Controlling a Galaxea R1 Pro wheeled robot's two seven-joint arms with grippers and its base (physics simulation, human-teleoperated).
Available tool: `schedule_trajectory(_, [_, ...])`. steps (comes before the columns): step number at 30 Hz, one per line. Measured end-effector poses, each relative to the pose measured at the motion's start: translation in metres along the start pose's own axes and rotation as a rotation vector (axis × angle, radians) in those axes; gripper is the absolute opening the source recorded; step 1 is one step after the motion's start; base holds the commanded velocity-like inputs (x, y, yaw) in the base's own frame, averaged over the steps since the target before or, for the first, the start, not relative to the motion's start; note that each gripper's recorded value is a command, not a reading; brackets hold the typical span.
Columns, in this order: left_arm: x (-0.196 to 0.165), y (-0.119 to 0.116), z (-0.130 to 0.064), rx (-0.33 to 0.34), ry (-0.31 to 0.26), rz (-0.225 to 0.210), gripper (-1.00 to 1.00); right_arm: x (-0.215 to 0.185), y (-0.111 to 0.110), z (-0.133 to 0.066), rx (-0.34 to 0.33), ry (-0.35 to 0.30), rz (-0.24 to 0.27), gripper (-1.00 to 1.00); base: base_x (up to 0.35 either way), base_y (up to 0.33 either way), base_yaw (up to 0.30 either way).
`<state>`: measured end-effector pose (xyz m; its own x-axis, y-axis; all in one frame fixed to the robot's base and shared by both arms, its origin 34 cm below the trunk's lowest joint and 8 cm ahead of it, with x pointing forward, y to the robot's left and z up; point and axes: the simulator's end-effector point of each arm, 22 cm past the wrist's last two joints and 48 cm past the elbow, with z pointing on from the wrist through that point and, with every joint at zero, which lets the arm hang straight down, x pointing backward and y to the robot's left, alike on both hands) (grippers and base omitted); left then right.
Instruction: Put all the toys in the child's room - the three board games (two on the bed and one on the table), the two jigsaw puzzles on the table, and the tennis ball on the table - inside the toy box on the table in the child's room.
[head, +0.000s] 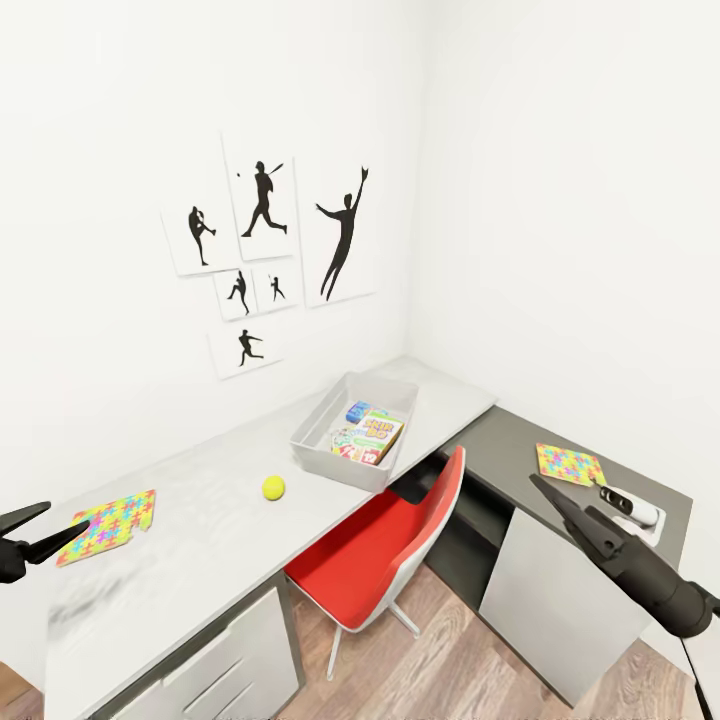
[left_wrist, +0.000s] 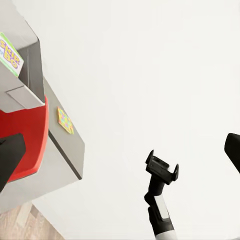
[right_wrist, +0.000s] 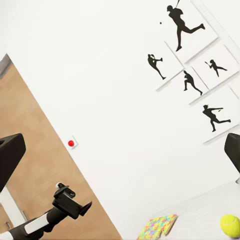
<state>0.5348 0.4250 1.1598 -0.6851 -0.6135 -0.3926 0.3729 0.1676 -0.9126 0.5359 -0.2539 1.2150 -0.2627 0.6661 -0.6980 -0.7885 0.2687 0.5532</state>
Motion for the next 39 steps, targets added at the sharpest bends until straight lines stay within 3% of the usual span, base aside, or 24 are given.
schedule_trajectory(3, [0.0,0.0,0.0,0.0,0.001,0.001,1.0,0.007,0.003,0.011,0.01,0.032,0.011,1.0,-0.226,0.017,0.0])
schedule_trajectory(5, [0.0,0.0,0.0,0.0,0.001,0.001,1.0,0.021,-0.009,0.018,0.068,0.081,0.06,1.0,-0.276,0.066,0.0])
schedule_trajectory(8, [0.0,0.0,0.0,-0.001,0.001,0.001,1.0,0.039,-0.042,0.033,0.219,0.176,0.148,1.0,-0.226,0.072,0.0])
schedule_trajectory(10, [0.0,0.0,0.0,-0.001,0.001,0.001,1.0,0.038,-0.055,0.047,0.271,0.21,0.161,1.0,-0.125,0.038,0.0])
schedule_trajectory(11, [0.0,0.0,0.0,-0.002,0.001,0.001,1.0,0.038,-0.063,0.064,0.308,0.246,0.171,1.0,-0.078,0.023,0.0])
schedule_trajectory(14, [0.0,0.001,0.0,-0.004,0.0,0.0,1.0,0.041,-0.07,0.109,0.353,0.321,0.154,1.0,-0.039,0.051,0.0])
schedule_trajectory(16, [0.0,0.001,-0.001,-0.005,0.0,0.001,1.0,0.045,-0.069,0.154,0.385,0.383,0.104,1.0,-0.015,0.174,0.0])
schedule_trajectory(19, [0.0,0.001,-0.001,-0.006,0.001,0.001,1.0,0.05,-0.076,0.186,0.459,0.441,0.034,1.0,-0.008,0.196,0.0])
schedule_trajectory(22, [0.0,0.002,-0.001,-0.007,-0.001,0.0,1.0,0.053,-0.096,0.195,0.565,0.481,-0.017,1.0,-0.003,0.101,0.0])
schedule_trajectory(25, [0.0,0.002,-0.001,-0.009,0.0,0.001,1.0,0.053,-0.107,0.193,0.623,0.499,-0.04,1.0,-0.001,0.041,0.0])
schedule_trajectory(39, [0.0,0.003,-0.002,-0.015,0.001,0.004,1.0,0.06,-0.116,0.185,0.662,0.522,-0.04,1.0,0.0,0.006,0.0])
